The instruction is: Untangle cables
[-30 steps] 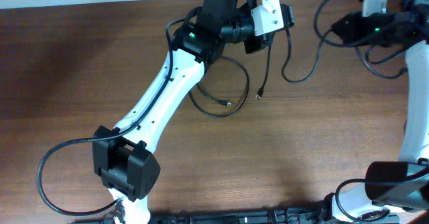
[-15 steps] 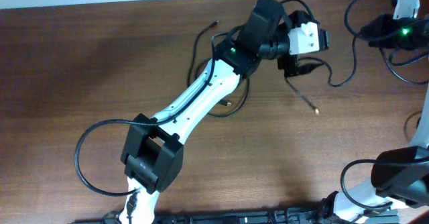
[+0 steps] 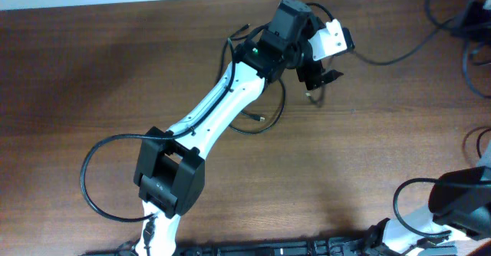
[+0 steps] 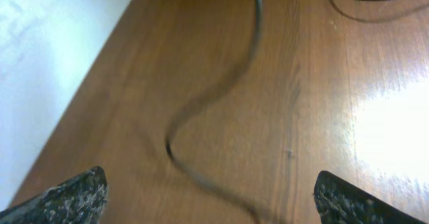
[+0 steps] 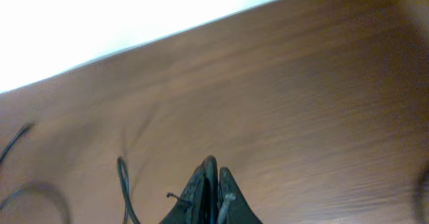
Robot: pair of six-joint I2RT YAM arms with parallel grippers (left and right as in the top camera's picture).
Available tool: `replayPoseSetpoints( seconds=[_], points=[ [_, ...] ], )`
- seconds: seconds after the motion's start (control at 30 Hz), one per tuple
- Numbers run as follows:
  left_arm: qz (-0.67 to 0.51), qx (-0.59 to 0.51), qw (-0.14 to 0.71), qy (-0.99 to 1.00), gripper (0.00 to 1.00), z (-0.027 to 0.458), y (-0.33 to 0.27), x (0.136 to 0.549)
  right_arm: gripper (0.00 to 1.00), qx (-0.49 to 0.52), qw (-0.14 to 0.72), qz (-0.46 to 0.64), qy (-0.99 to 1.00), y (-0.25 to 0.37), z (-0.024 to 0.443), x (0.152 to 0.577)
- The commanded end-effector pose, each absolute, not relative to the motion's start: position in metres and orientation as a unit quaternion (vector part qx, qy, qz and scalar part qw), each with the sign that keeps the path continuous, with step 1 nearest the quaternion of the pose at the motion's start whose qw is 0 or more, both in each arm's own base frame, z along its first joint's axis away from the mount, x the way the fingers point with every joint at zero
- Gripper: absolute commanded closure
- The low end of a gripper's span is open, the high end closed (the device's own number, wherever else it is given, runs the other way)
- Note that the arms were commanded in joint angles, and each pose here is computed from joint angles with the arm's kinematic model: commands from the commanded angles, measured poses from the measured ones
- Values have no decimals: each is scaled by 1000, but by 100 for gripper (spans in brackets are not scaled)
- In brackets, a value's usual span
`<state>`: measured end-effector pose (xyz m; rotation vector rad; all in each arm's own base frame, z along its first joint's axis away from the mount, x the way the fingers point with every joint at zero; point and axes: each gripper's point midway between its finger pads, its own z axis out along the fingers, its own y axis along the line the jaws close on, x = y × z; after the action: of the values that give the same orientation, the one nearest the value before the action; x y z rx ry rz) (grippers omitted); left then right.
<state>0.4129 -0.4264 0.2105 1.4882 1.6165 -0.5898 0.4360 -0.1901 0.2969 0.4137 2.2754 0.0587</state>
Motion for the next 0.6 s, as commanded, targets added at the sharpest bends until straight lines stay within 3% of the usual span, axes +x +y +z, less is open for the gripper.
replayPoseSetpoints(
  seconds=[0.0,0.23,0.43,0.57],
  points=[
    [-233,584,415,657,1,219,-415,414,96,276,440,-44,853,-260,316,423],
    [-236,585,368,683,1,201,-403,403,96,422,557,-80,711,-371,375,380],
    [-237,586,357,688,1,197,-401,400,96,389,565,-107,720,-380,381,376],
    [-237,586,353,690,1,195,-400,399,96,348,532,-112,763,-370,350,396]
  ],
)
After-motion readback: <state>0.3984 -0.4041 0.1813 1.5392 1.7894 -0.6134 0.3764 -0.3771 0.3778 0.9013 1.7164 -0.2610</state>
